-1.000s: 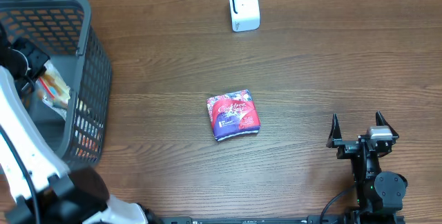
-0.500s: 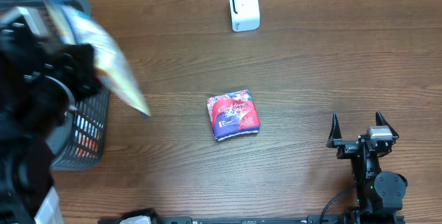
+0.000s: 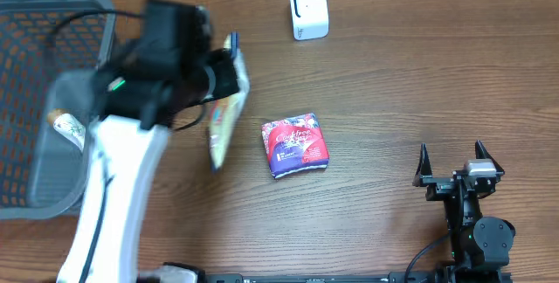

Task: Scan the item barcode
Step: 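Carry the yellow bag out and place it beside the red bag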

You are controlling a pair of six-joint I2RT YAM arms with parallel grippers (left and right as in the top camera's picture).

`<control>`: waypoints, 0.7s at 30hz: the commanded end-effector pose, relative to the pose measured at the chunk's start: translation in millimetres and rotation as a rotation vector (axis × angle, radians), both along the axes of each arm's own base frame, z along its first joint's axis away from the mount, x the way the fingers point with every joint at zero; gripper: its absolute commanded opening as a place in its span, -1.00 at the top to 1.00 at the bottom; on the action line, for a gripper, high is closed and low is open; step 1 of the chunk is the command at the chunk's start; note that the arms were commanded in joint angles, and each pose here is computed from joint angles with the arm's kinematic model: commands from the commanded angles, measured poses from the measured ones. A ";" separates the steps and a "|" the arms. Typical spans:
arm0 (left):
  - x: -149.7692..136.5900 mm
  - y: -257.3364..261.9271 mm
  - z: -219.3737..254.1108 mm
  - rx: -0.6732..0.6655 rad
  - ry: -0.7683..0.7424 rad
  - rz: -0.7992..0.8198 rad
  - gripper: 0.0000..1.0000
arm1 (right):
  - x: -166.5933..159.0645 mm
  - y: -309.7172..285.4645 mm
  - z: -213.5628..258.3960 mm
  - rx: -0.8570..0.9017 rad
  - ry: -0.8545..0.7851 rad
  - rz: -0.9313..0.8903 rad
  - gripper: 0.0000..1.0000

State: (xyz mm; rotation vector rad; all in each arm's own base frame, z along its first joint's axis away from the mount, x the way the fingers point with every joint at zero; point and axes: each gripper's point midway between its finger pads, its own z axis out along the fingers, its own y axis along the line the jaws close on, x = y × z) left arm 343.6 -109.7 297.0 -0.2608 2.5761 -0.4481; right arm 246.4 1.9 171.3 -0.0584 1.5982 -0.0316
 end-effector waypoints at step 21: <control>55.3 -40.2 -182.8 0.300 0.374 -0.051 -0.16 | 0.1 0.0 -1.7 -0.001 -0.004 -0.002 -1.00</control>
